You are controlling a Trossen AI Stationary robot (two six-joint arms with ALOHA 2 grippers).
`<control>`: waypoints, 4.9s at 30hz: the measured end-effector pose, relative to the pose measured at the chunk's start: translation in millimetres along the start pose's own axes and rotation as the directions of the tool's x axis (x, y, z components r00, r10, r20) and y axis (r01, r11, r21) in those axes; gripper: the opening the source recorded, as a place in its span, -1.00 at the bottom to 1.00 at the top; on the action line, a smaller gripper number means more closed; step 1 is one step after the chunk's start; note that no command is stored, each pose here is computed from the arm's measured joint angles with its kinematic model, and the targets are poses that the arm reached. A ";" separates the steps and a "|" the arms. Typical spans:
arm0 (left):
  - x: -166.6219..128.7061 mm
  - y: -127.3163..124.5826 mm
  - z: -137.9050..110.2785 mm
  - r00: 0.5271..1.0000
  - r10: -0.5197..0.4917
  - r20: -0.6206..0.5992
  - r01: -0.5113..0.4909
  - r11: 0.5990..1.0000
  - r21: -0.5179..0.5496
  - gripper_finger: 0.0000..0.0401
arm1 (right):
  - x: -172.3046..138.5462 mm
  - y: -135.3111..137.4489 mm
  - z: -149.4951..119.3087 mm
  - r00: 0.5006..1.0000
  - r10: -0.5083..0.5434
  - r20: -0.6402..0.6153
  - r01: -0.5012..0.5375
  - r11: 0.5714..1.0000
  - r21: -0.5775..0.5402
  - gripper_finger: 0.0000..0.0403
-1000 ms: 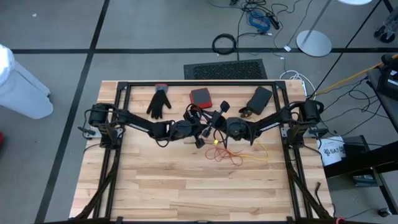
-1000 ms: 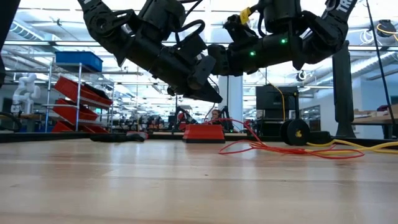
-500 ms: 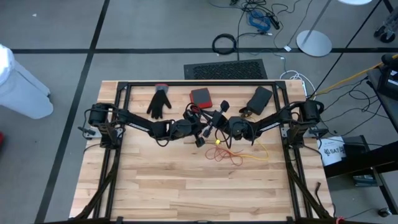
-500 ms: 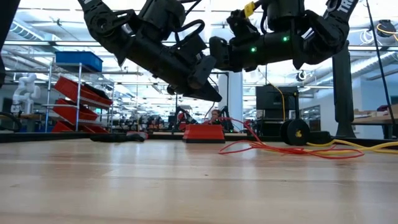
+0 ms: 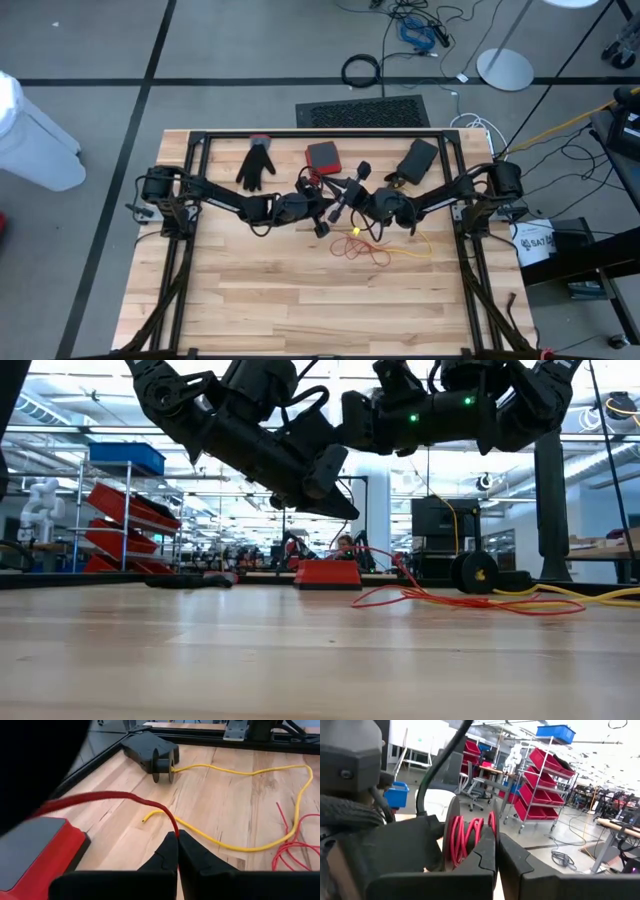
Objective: Coil cords
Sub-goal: Coil the red wire onto the spool
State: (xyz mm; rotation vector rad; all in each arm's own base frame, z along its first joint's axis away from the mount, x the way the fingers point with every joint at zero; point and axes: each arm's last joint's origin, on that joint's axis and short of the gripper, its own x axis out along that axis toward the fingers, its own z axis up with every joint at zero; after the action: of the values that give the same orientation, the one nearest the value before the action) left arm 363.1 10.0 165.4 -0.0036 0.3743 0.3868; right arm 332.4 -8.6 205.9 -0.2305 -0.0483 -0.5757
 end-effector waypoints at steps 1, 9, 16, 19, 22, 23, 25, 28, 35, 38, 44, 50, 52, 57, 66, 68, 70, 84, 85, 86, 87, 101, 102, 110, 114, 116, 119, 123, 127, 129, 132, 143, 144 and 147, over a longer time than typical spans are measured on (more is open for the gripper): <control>0.0 0.1 0.3 1.000 0.000 0.003 0.000 1.000 0.008 -1.00 | 0.0 0.0 0.1 1.000 0.000 0.001 0.000 1.000 0.001 -1.00; 0.0 0.0 2.0 1.000 0.003 0.021 -0.004 1.000 0.028 -1.00 | -1.6 3.3 -1.9 1.000 0.014 -0.026 -0.014 1.000 0.006 -1.00; -8.1 -3.0 9.6 0.999 0.017 0.043 -0.020 0.998 0.058 -1.00 | -2.0 4.2 -2.2 0.999 0.012 -0.036 -0.012 1.000 0.007 -1.00; -17.0 -4.1 16.4 0.999 0.033 0.041 -0.036 0.996 0.085 -1.00 | -3.3 5.8 -0.4 0.999 0.022 -0.027 -0.021 1.000 0.009 -1.00; -26.4 -2.1 25.6 0.998 0.039 0.050 -0.044 0.994 0.103 -1.00 | -3.6 5.8 0.2 1.000 0.021 -0.021 -0.021 1.000 0.014 -1.00; -28.6 -0.9 28.2 0.997 0.046 0.055 -0.051 0.993 0.102 -1.00 | -3.6 5.8 0.9 1.000 0.022 -0.017 -0.022 1.000 0.019 -1.00; -32.0 1.1 30.5 0.997 0.067 0.049 -0.072 0.992 0.106 -1.00 | -4.4 6.7 0.9 1.000 0.027 -0.016 -0.027 0.999 0.017 -1.00; -35.2 2.8 31.3 0.996 0.083 0.030 -0.086 0.989 0.123 -1.00 | -5.7 8.9 0.0 0.999 0.035 -0.022 -0.034 0.999 0.006 -1.00; -39.0 1.1 30.6 0.997 0.077 0.006 -0.077 0.986 0.147 -1.00 | -6.3 10.0 -0.7 0.999 0.035 -0.030 -0.036 0.999 -0.015 -1.00; -42.8 3.0 31.6 0.996 0.091 -0.014 -0.087 0.981 0.171 -1.00 | -6.5 10.1 -1.5 0.999 0.036 -0.033 -0.037 0.999 -0.025 -1.00; -47.0 4.8 34.0 0.995 0.099 -0.025 -0.093 0.980 0.178 -1.00 | -9.2 7.8 6.9 0.999 0.032 -0.015 -0.033 0.999 -0.031 -1.00; -48.2 3.6 34.0 0.997 0.077 -0.032 -0.070 0.984 0.162 -1.00 | -14.3 5.7 19.1 1.000 -0.006 0.011 0.007 0.999 -0.051 -1.00; -48.6 2.5 34.0 0.997 0.069 -0.032 -0.063 0.985 0.160 -1.00 | -15.3 4.9 20.7 0.999 -0.035 0.002 0.035 0.996 -0.081 -1.00; -52.0 1.3 38.4 0.998 0.059 -0.007 -0.057 0.987 0.149 -1.00 | -16.5 5.8 19.0 0.999 -0.035 -0.029 0.032 0.994 -0.109 -1.00; -55.3 0.7 42.6 0.999 0.043 0.013 -0.044 0.989 0.139 -1.00 | -16.5 6.4 18.1 0.999 -0.025 -0.036 0.022 0.996 -0.088 -1.00; -55.4 0.5 42.7 0.999 0.042 0.015 -0.044 0.989 0.139 -1.00 | -16.5 6.4 17.9 0.999 -0.025 -0.037 0.022 0.996 -0.087 -1.00; -55.4 0.5 43.2 0.999 0.041 0.019 -0.044 0.990 0.136 -1.00 | -16.5 7.1 15.9 0.998 -0.019 -0.056 0.014 0.996 -0.087 -1.00; -70.6 5.4 58.0 0.999 0.037 0.012 -0.039 0.981 0.190 -1.00 | -15.6 9.9 -8.4 0.974 -0.025 -0.224 -0.007 0.990 -0.141 -1.00; -74.1 7.1 59.4 0.999 0.043 0.004 -0.043 0.980 0.192 -1.00 | -15.8 9.8 -9.4 0.972 -0.026 -0.232 -0.009 0.989 -0.147 -1.00; -77.3 8.7 60.7 0.999 0.052 -0.001 -0.051 0.980 0.195 -1.00 | -16.0 10.0 -10.3 0.971 -0.024 -0.240 -0.012 0.989 -0.150 -1.00; -80.7 10.2 62.9 0.998 0.060 0.004 -0.059 0.979 0.193 -1.00 | -16.4 10.3 -11.1 0.969 -0.021 -0.247 -0.018 0.988 -0.155 -1.00; -93.3 33.2 54.8 0.980 0.171 -0.104 -0.139 0.954 0.265 -1.00 | -23.7 19.1 -14.2 0.958 0.020 -0.285 -0.077 0.979 -0.188 -1.00; -92.9 34.2 52.2 0.978 0.175 -0.111 -0.140 0.953 0.269 -1.00 | -24.3 19.9 -13.9 0.958 0.023 -0.284 -0.079 0.979 -0.188 -1.00; -91.9 35.3 46.6 0.975 0.173 -0.139 -0.127 0.949 0.288 -1.00 | -27.6 24.1 -9.8 0.962 0.060 -0.268 -0.107 0.981 -0.163 -1.00; -89.6 34.4 44.6 0.975 0.167 -0.148 -0.119 0.949 0.291 -1.00 | -29.5 26.6 -7.5 0.965 0.070 -0.254 -0.111 0.982 -0.151 -1.00; -86.7 33.0 41.7 0.974 0.159 -0.162 -0.106 0.950 0.295 -1.00 | -30.8 28.5 -6.0 0.966 0.076 -0.245 -0.114 0.983 -0.146 -1.00; -79.9 30.6 35.3 0.970 0.154 -0.186 -0.092 0.948 0.306 -1.00 | -32.6 29.8 -5.4 0.968 0.053 -0.245 -0.093 0.984 -0.152 -1.00; -68.2 26.5 23.8 0.976 0.139 -0.167 -0.084 0.951 0.297 -1.00 | -34.4 31.1 -4.8 0.969 0.036 -0.246 -0.077 0.984 -0.158 -1.00; -62.7 26.7 8.7 0.994 0.106 -0.033 -0.094 0.962 0.256 -1.00 | -36.6 32.3 -4.8 0.967 0.002 -0.253 -0.047 0.984 -0.171 -1.00; -61.5 29.9 3.2 0.995 0.087 0.047 -0.095 0.971 0.218 -0.99 | -37.9 33.6 -4.6 0.967 0.004 -0.255 -0.050 0.984 -0.171 -1.00; -58.1 35.6 -9.3 0.993 0.032 0.115 -0.052 0.983 0.175 -0.94 | -39.4 35.3 -3.6 0.968 0.009 -0.251 -0.049 0.987 -0.155 -1.00; -34.6 30.5 -33.9 0.972 -0.097 0.214 0.081 0.993 0.082 -0.86 | -48.8 43.8 3.7 0.976 -0.033 -0.216 0.004 0.991 -0.133 -1.00; -33.0 29.6 -35.1 0.968 -0.098 0.233 0.083 0.994 0.072 -0.86 | -50.3 44.9 4.3 0.976 -0.042 -0.215 0.013 0.991 -0.135 -1.00; -28.9 26.1 -39.0 0.953 -0.104 0.283 0.098 0.995 0.034 -0.86 | -54.0 48.0 7.6 0.978 -0.055 -0.200 0.030 0.991 -0.127 -1.00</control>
State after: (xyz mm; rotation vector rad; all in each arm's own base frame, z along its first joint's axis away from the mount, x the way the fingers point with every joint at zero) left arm 314.9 20.7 141.2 0.0519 0.0920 0.2770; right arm 313.4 61.0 197.7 -0.2903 0.1812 -0.6435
